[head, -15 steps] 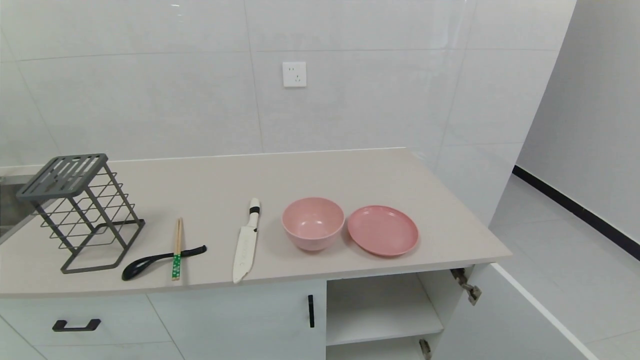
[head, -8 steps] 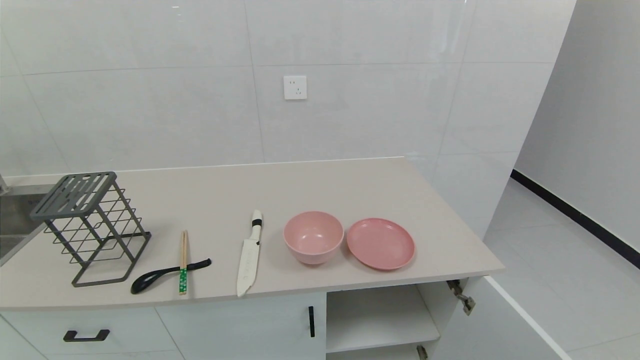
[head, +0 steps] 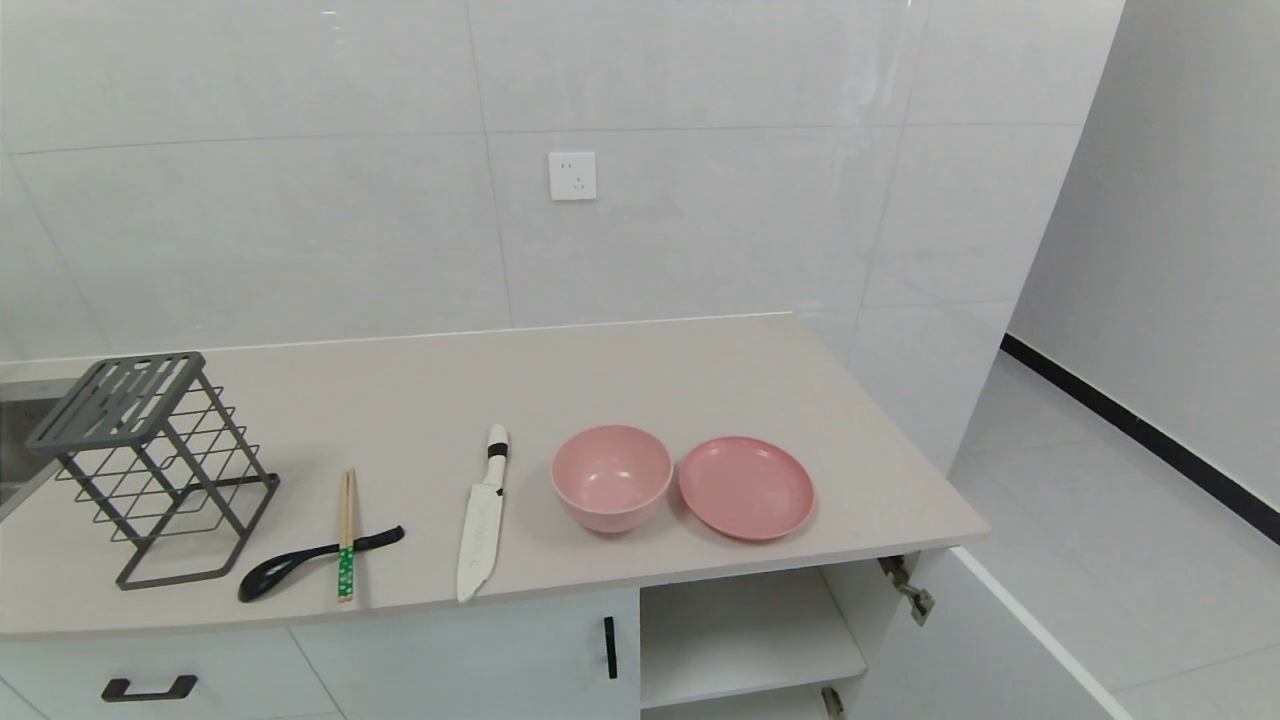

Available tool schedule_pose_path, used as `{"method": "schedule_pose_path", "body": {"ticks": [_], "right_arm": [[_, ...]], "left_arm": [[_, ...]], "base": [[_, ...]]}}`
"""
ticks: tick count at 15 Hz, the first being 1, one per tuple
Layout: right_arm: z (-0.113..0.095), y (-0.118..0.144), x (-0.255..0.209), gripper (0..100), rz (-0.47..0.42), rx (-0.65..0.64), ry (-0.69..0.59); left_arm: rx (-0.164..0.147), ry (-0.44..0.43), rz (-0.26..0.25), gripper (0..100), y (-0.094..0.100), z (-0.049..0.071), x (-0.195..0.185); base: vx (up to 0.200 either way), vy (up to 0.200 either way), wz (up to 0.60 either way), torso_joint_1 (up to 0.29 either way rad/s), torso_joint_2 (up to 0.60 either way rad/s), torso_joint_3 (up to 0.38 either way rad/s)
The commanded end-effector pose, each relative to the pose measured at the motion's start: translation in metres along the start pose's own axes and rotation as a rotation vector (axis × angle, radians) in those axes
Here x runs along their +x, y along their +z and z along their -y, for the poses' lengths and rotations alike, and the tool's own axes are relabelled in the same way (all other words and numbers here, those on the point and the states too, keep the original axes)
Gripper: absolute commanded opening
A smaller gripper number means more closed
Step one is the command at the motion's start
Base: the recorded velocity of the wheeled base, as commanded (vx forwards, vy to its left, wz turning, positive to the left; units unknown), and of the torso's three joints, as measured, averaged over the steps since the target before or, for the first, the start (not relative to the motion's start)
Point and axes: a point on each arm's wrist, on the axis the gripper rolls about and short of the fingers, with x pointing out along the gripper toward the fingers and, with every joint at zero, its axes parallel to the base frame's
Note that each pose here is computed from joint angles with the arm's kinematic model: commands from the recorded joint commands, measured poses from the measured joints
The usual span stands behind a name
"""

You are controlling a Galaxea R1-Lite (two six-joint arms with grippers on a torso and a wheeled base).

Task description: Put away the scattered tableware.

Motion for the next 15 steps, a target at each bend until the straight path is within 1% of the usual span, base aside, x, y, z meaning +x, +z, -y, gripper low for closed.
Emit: {"method": "schedule_pose_path", "body": {"ticks": [1,5,8,13,15], "right_arm": [[0.0,0.0,0.0001,100,-0.001,-0.001,0.0],[0.0,0.0,0.0001,100,-0.001,-0.001,0.0],[0.0001,-0.0001,0.0001,100,-0.003,-0.001,-0.003],[0.0001,-0.0001,0.0001,100,-0.003,-0.002,-0.003],[0.0,-0.0001,0.0001,100,-0.003,-0.002,-0.004]], "left_arm": [[0.001,0.0,-0.002,100,0.0001,0.0,0.0002],[-0.001,0.002,0.0,100,0.0002,0.0,0.0002],[-0.016,0.019,0.003,100,0.0003,-0.0004,0.0001],[-0.016,0.019,0.001,100,0.0004,-0.0004,0.0002],[-0.016,0.019,0.003,100,0.0003,-0.0004,0.0001]], "base": [[0.0,0.0,0.0,0.0,0.0,0.0],[0.0,0.0,0.0,0.0,0.0,0.0],[0.0,0.0,0.0,0.0,0.0,0.0],[0.0,0.0,0.0,0.0,0.0,0.0],[0.0,0.0,0.0,0.173,-0.05,0.137]]}}
